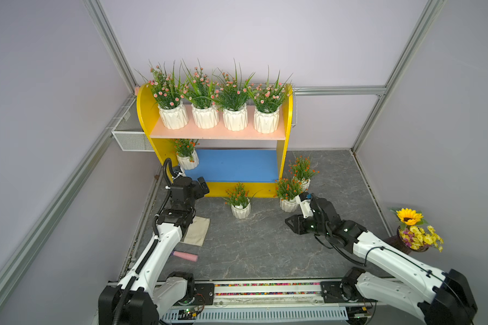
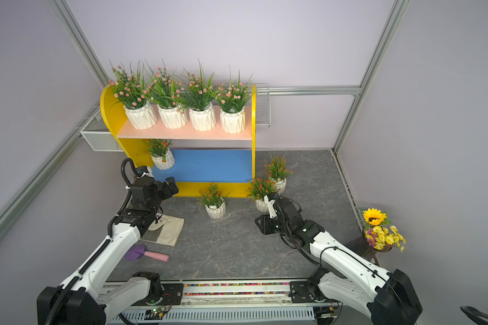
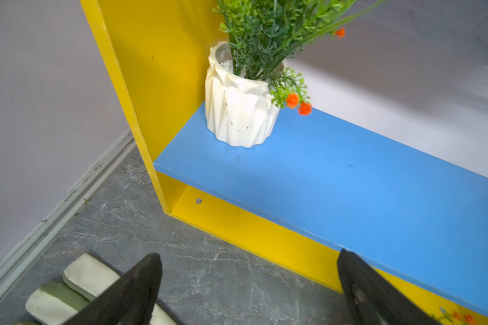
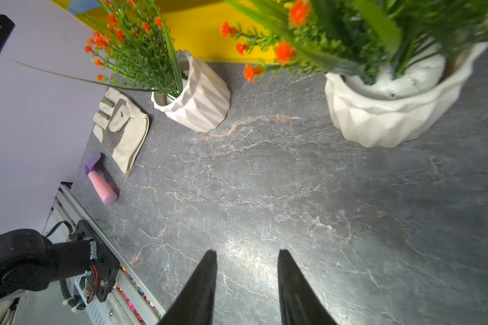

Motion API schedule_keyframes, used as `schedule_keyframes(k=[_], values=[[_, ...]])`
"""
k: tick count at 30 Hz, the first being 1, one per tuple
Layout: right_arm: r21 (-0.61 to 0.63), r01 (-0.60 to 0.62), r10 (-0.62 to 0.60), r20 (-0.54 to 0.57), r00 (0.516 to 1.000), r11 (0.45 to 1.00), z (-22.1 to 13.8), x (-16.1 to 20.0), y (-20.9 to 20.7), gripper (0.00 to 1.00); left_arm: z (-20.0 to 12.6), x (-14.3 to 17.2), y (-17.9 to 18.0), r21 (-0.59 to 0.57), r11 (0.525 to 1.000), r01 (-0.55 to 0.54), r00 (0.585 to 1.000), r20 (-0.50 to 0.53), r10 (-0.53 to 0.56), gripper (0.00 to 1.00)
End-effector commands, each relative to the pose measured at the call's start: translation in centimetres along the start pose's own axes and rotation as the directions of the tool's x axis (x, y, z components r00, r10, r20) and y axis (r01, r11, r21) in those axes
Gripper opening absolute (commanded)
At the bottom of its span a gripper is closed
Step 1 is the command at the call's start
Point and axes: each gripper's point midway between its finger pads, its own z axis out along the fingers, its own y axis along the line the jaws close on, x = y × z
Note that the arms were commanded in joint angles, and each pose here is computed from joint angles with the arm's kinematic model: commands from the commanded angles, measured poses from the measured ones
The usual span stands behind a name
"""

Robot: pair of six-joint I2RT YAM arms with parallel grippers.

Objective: Place the baby's breath potted plants on the rack by color
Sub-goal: Place the baby's breath potted plant on the rack, then pick up the baby's breath potted plant from the center of the board.

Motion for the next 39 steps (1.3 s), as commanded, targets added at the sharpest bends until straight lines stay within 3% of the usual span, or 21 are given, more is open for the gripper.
schedule_keyframes(k=[1,7,24,39], values=[[-0.072,0.024,-0.019,0.071,0.997,0.997,0.6,-2.5,2.6,0.38,-1.7,1.2,-0.2,0.048,0.996,0.079,0.997,0.001,-0.079,1.0],[-0.096,0.053,-0.049,0.042,0.998,0.994,3.2,-3.0,4.5,0.37,-3.3,3.3,-2.0,0.151,0.985,0.085,0.996,-0.012,-0.085,1.0],[-0.052,0.086,-0.087,-0.018,0.996,0.995,11.3,-4.4,5.8,0.32,-3.6,9.1,-5.6,0.354,0.933,0.061,0.996,-0.084,-0.034,0.98],[-0.014,0.119,-0.119,-0.046,0.992,0.993,15.4,-6.2,6.3,0.28,-4.8,13.1,-8.0,0.402,0.914,-0.051,0.985,-0.131,0.113,0.97]])
